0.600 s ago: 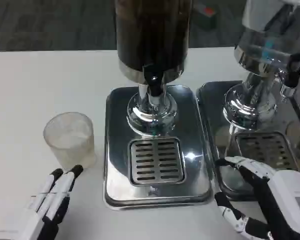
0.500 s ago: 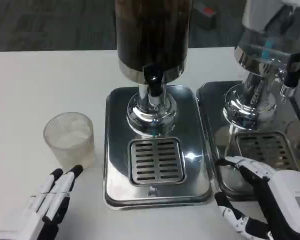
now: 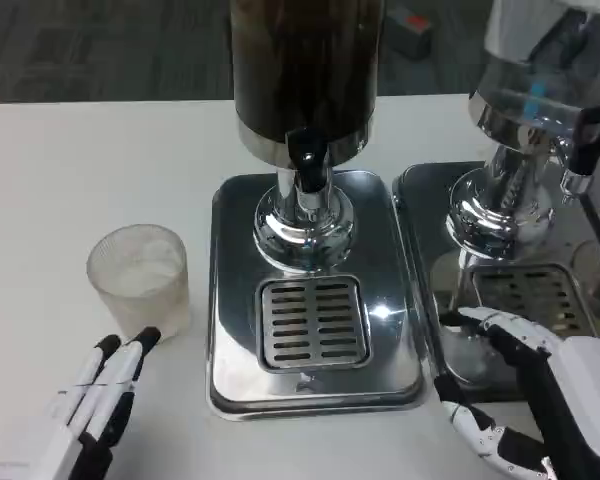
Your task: Grasp the cup under the faucet to collect the drink, then remove the cup.
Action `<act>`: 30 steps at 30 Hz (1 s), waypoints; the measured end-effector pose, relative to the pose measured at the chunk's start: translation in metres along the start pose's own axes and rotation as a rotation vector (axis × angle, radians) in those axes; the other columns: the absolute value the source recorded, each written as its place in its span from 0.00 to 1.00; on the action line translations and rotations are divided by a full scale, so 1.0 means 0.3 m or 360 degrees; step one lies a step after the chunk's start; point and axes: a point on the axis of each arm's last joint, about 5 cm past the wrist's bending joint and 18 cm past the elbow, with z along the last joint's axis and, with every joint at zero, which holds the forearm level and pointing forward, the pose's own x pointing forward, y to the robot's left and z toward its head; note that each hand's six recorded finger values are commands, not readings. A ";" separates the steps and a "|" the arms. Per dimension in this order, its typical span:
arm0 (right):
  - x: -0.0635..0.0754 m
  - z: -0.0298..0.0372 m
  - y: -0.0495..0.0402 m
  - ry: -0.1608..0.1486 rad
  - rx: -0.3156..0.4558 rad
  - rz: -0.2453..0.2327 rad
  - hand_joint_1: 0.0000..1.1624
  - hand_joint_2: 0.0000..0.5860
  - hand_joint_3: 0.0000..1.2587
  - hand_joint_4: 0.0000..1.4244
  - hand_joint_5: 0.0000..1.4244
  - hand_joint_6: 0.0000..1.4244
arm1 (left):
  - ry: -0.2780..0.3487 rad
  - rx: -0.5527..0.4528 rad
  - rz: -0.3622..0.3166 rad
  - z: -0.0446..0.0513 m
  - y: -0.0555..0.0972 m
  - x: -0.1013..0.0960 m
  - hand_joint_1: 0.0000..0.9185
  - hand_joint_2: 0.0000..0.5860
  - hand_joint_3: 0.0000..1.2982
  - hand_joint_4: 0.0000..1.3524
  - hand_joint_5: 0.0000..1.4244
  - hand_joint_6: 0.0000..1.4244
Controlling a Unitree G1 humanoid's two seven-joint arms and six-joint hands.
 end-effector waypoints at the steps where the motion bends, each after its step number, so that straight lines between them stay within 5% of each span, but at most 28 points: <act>1: 0.000 0.000 0.000 0.0001 0.0002 -0.0001 0.47 0.67 0.28 0.20 0.23 0.34 | 0.0000 -0.0012 0.0013 0.001 0.000 -0.001 0.00 0.04 0.00 0.00 0.00 0.13; 14: -0.001 -0.002 -0.004 0.0035 0.0067 -0.0020 0.46 0.65 0.29 0.21 0.24 0.35 | 0.0064 -0.0166 0.0284 -0.018 0.052 0.046 0.00 0.00 0.00 0.00 0.03 0.16; 30: 0.024 0.016 -0.004 0.0038 0.0143 -0.0053 0.44 0.64 0.29 0.22 0.25 0.35 | 0.0145 -0.0270 0.0294 -0.093 0.100 0.197 0.02 0.00 0.00 0.00 0.09 0.18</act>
